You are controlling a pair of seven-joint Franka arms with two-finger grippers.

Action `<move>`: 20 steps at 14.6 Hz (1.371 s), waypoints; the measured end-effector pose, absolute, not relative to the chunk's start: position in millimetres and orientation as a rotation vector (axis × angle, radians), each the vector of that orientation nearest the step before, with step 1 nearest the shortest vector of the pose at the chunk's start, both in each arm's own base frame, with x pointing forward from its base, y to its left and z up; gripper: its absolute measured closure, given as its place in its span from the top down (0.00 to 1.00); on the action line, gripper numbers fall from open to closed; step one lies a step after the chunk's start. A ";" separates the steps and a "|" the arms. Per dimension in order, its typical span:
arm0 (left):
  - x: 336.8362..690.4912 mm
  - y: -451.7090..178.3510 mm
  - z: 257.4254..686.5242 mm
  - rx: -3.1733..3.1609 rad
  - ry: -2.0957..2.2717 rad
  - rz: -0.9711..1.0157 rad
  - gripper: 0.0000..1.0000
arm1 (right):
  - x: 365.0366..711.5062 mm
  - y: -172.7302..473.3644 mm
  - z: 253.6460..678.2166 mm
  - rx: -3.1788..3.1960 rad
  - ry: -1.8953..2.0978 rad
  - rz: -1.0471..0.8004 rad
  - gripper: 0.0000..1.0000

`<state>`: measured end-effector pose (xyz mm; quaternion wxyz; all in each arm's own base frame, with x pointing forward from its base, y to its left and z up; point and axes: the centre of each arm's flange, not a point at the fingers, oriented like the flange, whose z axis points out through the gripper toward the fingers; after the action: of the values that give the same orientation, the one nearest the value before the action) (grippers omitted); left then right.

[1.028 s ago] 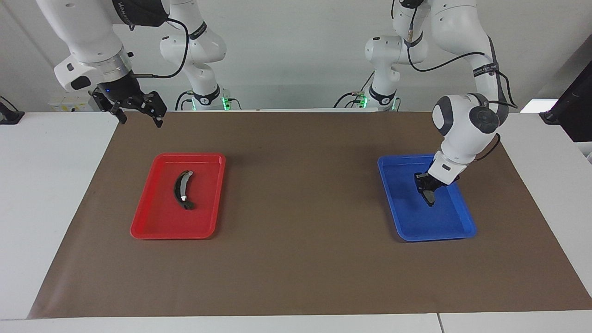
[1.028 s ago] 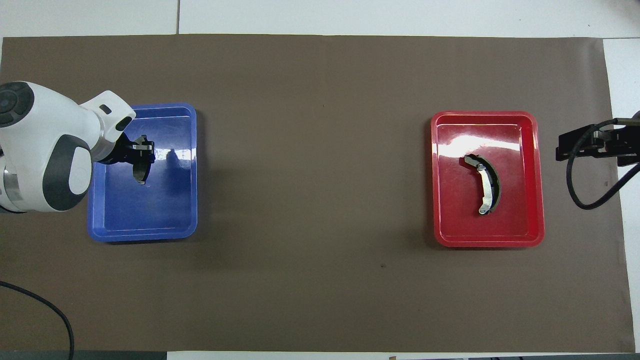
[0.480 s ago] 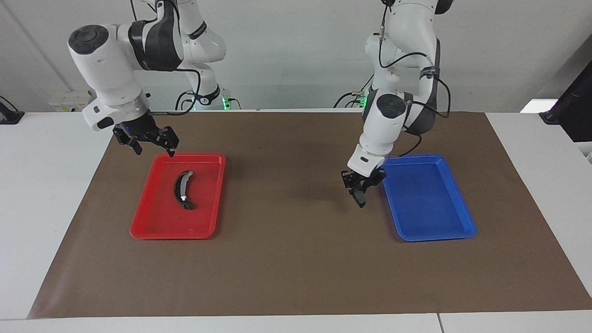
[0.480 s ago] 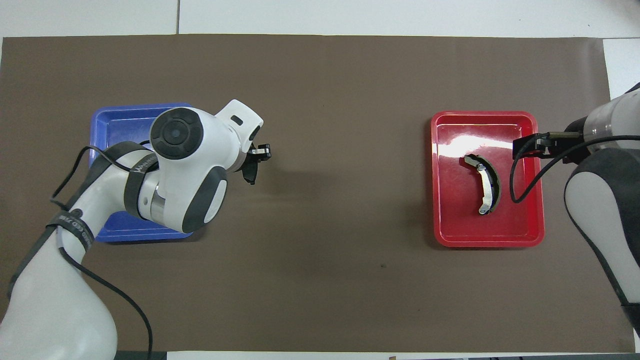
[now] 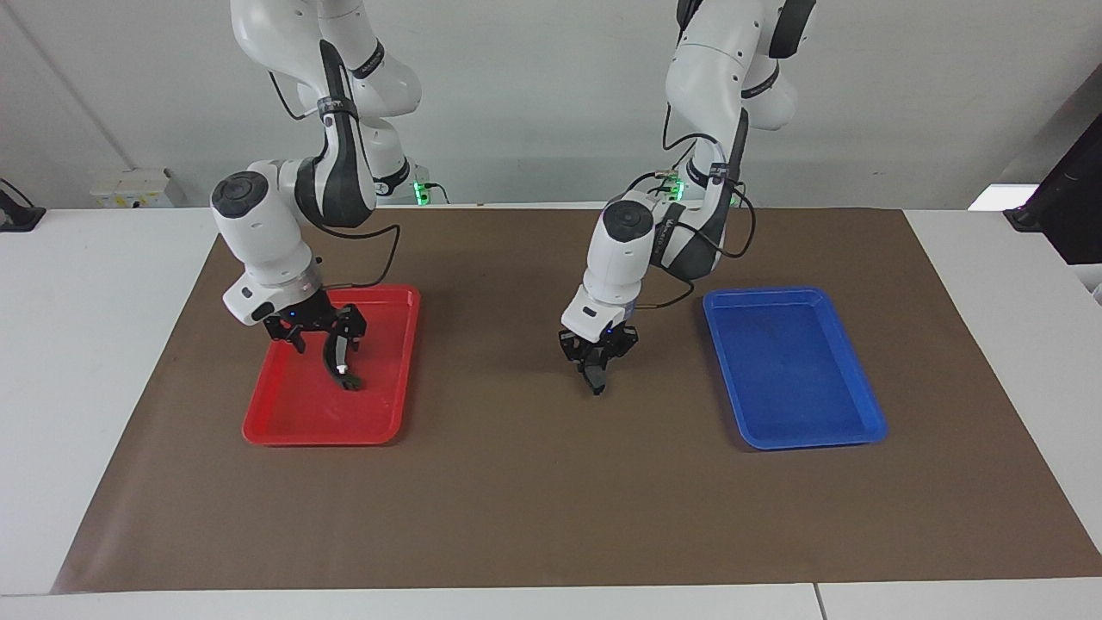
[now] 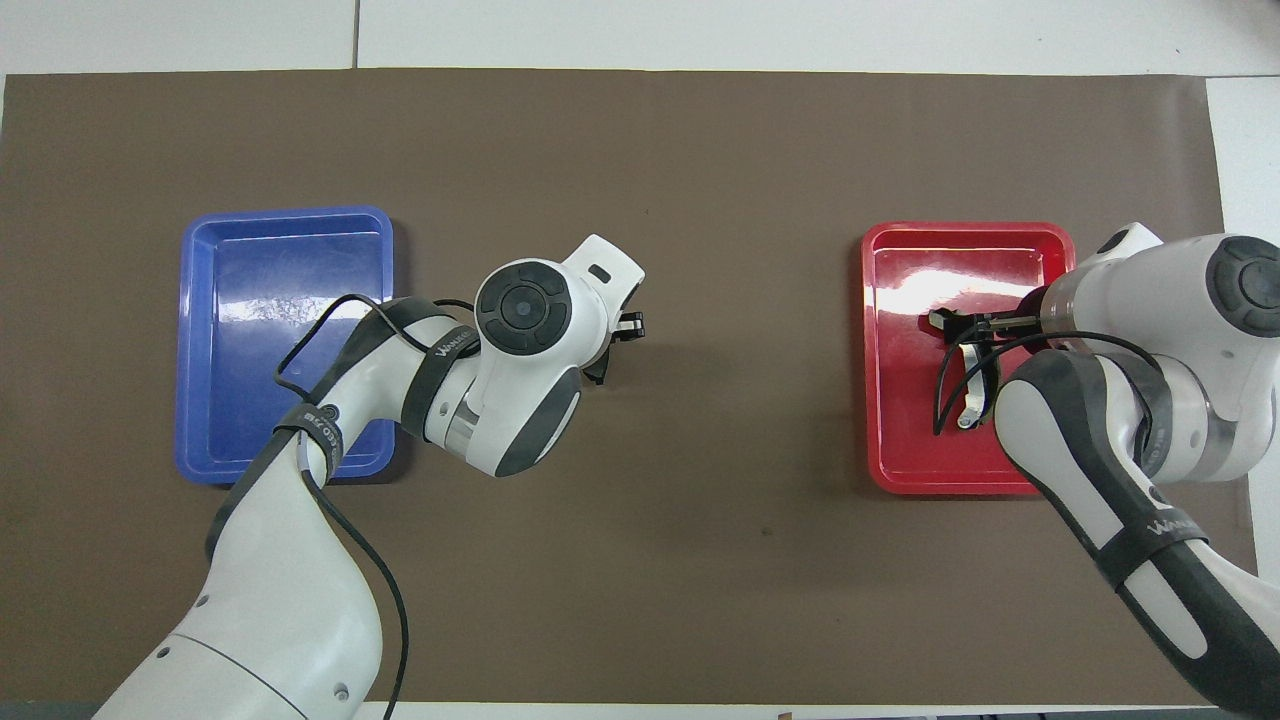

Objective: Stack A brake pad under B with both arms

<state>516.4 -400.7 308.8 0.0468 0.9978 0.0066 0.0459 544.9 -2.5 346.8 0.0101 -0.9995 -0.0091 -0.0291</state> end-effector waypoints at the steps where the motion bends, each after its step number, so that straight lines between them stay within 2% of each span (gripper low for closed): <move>1: 514.5 -404.8 303.6 3.047 0.011 0.136 0.40 | 542.8 -3.0 338.4 -3.121 -0.048 -0.084 1.00; 3: 516.2 -406.7 303.3 3.044 0.010 0.144 0.55 | 538.2 -4.6 320.1 -3.122 -0.077 -0.070 1.00; 4: 518.3 -406.0 305.3 3.042 0.013 0.151 0.67 | 536.4 -7.1 309.4 -3.123 -0.073 -0.058 1.00; 7: 525.7 -401.0 317.7 3.032 0.031 0.176 0.97 | 534.3 -15.7 289.4 -3.125 -0.056 -0.020 1.00; 10: 540.7 -367.7 354.0 3.039 0.065 0.179 0.98 | 531.8 -16.2 285.2 -3.124 -0.055 -0.003 0.99; 15: 577.7 -233.2 430.2 3.076 0.134 0.123 0.98 | 527.1 -15.3 284.8 -3.120 -0.060 0.058 0.97; 18: 591.9 -153.5 459.8 3.078 0.108 0.156 0.98 | 527.6 -15.2 287.1 -3.120 -0.068 0.049 0.85; 20: 591.8 -109.3 477.4 3.087 0.091 0.142 0.98 | 529.1 -15.3 288.4 -3.121 -0.069 0.030 0.84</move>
<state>591.8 -109.3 477.4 0.0251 0.9982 0.0295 0.0460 529.1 -15.3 288.4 0.0097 -0.9997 -0.0220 0.0095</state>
